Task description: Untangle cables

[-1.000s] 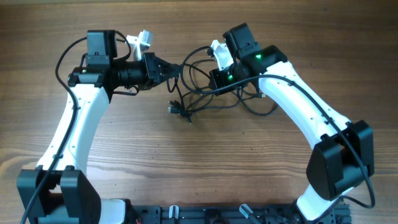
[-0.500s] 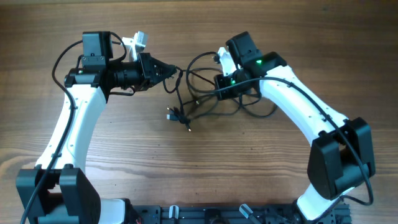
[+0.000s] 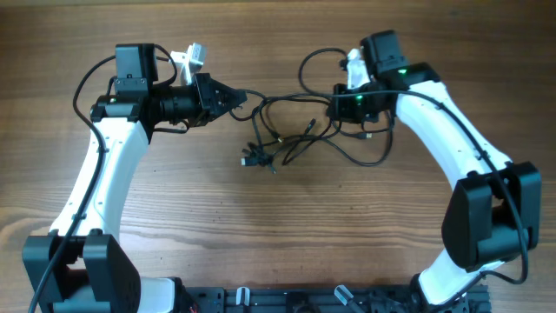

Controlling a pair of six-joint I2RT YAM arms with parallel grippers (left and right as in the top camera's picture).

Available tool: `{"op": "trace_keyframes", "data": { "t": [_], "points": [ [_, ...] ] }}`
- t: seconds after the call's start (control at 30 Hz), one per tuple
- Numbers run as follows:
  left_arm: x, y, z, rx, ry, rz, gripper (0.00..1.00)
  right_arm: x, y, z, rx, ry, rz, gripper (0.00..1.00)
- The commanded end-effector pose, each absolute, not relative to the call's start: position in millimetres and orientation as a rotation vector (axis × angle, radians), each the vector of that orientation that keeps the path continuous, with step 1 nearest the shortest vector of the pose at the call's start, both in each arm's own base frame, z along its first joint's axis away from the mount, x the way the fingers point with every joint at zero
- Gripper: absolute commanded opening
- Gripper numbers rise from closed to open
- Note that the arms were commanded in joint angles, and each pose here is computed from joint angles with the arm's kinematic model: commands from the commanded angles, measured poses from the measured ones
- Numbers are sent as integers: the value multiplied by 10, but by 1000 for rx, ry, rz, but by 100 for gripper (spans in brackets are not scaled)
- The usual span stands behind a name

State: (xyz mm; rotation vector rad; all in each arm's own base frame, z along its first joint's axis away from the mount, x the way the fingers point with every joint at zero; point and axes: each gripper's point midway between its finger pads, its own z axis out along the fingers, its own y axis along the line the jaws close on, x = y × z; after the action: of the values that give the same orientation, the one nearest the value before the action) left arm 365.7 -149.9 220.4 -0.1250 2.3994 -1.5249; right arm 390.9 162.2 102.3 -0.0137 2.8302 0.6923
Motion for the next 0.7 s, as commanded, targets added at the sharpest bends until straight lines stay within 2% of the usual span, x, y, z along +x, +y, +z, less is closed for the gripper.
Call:
{"op": "trace_keyframes", "data": {
  "t": [0.0,0.37,0.47,0.6,0.67],
  "points": [
    [3719,-1360,2391,-125,2332,-1524,4,4010,818,720,301,2873,398,4],
    [3719,-1360,2391,-125,2332,-1523,4,4095,568,742,415,2834,429,4],
    [3719,-1360,2391,-125,2332,-1524,4,4131,767,837,251,2807,582,4],
    [3712,-1379,2391,-146,2341,-1536,4,4156,1174,1202,-55,2679,897,5],
    [3701,-1407,2391,-201,2358,-1564,4,4154,1324,1448,-186,2590,1002,11]
  ]
}}
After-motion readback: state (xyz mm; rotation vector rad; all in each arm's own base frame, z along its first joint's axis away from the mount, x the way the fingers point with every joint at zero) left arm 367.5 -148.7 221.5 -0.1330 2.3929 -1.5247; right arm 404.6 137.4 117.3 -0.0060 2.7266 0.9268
